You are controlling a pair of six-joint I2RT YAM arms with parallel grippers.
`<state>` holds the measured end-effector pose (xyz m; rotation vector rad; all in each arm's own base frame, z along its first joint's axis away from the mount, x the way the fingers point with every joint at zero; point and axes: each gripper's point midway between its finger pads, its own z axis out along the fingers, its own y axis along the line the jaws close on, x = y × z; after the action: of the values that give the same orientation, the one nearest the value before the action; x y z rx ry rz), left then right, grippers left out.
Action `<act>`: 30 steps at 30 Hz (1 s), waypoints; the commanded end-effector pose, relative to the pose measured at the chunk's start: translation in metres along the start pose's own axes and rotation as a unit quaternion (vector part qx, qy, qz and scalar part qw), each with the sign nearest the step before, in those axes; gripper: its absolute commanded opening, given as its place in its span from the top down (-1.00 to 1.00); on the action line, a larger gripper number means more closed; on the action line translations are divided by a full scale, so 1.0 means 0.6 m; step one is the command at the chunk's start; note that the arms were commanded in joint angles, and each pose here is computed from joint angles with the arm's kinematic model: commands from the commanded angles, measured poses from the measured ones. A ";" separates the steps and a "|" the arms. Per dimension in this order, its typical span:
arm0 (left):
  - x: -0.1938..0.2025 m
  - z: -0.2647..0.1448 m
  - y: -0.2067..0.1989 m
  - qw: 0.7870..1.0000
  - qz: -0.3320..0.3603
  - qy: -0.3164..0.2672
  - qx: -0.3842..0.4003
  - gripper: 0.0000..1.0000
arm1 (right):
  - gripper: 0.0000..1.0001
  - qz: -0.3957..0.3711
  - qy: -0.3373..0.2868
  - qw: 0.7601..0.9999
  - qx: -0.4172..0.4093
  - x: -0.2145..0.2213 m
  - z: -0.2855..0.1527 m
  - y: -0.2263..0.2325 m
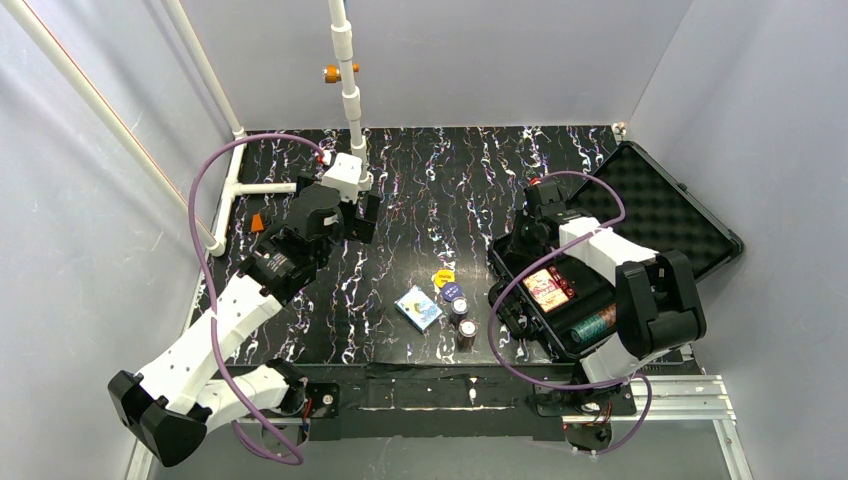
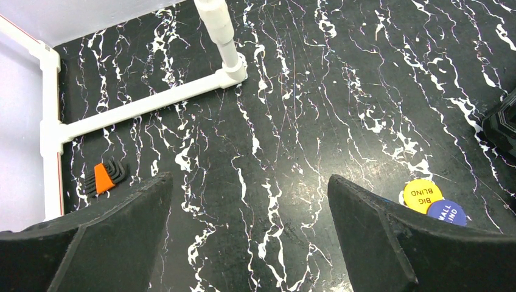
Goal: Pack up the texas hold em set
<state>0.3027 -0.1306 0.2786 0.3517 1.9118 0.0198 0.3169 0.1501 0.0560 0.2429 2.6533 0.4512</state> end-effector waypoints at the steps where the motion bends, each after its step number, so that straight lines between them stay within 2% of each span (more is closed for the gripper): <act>1: 0.001 -0.002 0.004 1.000 -0.004 0.000 -0.005 -0.97 | 0.61 -0.020 -0.027 0.999 0.034 -0.031 0.007 -0.013; 15: 0.010 0.011 -0.004 1.000 0.003 0.013 -0.001 -0.97 | 0.61 -0.043 -0.068 0.989 0.125 -0.063 0.001 -0.065; 21: 0.020 0.021 -0.008 1.000 0.010 0.025 -0.001 -0.97 | 0.56 -0.056 -0.080 0.989 0.107 -0.077 -0.017 -0.050; 24: 0.022 0.023 -0.010 1.000 0.012 0.028 -0.001 -0.97 | 0.39 -0.071 -0.090 0.991 0.067 -0.085 -0.043 -0.020; 28: 0.029 0.029 -0.013 0.999 0.017 0.036 0.001 -0.97 | -0.30 -0.077 -0.127 0.989 0.020 -0.101 -0.092 0.013; 30: 0.030 0.031 -0.015 0.999 0.019 0.037 0.004 -0.97 | -0.43 -0.078 -0.144 0.987 0.007 -0.107 -0.116 0.023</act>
<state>0.3115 -0.1378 0.2564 0.3883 1.9713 0.0473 0.3285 0.1274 0.0872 0.1241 2.5496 0.2657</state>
